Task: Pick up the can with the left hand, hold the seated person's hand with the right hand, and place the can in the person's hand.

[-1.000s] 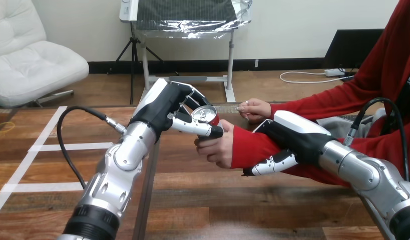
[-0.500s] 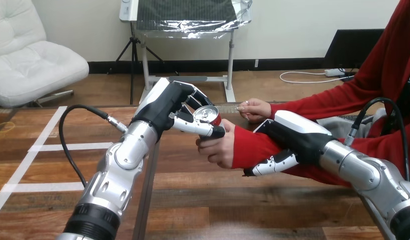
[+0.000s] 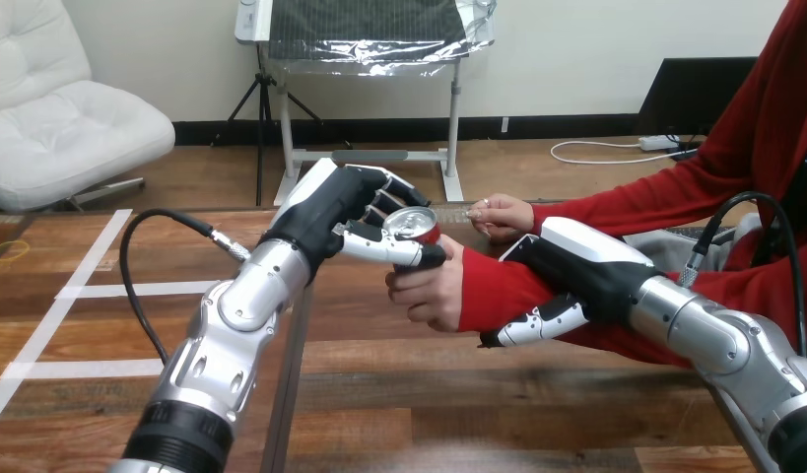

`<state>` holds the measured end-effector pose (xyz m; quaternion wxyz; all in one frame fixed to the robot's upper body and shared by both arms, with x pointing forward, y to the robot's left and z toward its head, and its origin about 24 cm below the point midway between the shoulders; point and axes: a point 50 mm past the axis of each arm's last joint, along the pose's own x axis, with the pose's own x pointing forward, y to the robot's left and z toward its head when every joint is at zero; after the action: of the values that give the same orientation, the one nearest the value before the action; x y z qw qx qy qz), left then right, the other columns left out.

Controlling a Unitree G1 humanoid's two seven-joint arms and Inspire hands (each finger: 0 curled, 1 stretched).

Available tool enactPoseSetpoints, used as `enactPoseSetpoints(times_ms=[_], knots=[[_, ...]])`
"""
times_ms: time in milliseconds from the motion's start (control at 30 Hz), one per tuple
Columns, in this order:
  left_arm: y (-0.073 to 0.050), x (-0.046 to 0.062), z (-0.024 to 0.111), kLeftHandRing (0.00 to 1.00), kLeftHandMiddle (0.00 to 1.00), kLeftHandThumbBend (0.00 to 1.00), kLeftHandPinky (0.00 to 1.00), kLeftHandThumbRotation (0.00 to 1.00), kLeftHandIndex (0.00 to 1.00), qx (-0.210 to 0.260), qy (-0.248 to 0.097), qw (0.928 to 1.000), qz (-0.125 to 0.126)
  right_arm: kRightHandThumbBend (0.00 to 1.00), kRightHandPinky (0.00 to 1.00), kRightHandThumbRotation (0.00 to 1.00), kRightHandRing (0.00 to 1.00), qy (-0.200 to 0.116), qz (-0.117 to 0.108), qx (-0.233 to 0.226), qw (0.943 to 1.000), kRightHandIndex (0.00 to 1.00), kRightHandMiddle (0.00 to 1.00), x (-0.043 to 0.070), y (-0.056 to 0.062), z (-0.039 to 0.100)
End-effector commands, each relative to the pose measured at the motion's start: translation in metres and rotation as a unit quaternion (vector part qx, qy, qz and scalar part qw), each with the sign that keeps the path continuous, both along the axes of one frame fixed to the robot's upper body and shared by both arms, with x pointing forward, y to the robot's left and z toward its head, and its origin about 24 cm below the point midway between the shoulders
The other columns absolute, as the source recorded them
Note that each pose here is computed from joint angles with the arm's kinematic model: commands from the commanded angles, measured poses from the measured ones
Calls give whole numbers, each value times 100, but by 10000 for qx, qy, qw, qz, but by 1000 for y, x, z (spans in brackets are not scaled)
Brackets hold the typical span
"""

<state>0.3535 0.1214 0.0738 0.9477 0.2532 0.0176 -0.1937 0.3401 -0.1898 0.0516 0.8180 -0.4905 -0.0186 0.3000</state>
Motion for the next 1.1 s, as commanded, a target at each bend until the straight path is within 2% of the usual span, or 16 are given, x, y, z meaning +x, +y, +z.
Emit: enactPoseSetpoints(times_ms=[0, 167, 500, 767, 1067], knots=[[-9, 2, 26, 83, 85, 75, 76, 62, 84, -326, -648, 9972, -177, 65, 27, 37, 30, -704, 352, 695, 9945, 36, 34, 11, 32, 31], [-5, 0, 26, 89, 91, 83, 86, 76, 89, -515, -753, 9958, -123, 66, 25, 37, 28, -698, 340, 699, 9945, 34, 32, 11, 31, 30], [4, -4, 23, 95, 95, 91, 96, 89, 94, -875, -873, 9923, 71, 70, 25, 42, 28, -666, 343, 648, 9951, 32, 32, 11, 29, 29], [11, -11, 19, 91, 94, 94, 86, 98, 99, -1411, -965, 9850, 247, 78, 27, 52, 30, -581, 346, 651, 9956, 34, 34, 10, 27, 29], [17, -23, 15, 87, 92, 99, 77, 100, 100, -2055, -1013, 9714, 618, 86, 30, 61, 32, -493, 368, 639, 9961, 36, 37, 9, 25, 28]])
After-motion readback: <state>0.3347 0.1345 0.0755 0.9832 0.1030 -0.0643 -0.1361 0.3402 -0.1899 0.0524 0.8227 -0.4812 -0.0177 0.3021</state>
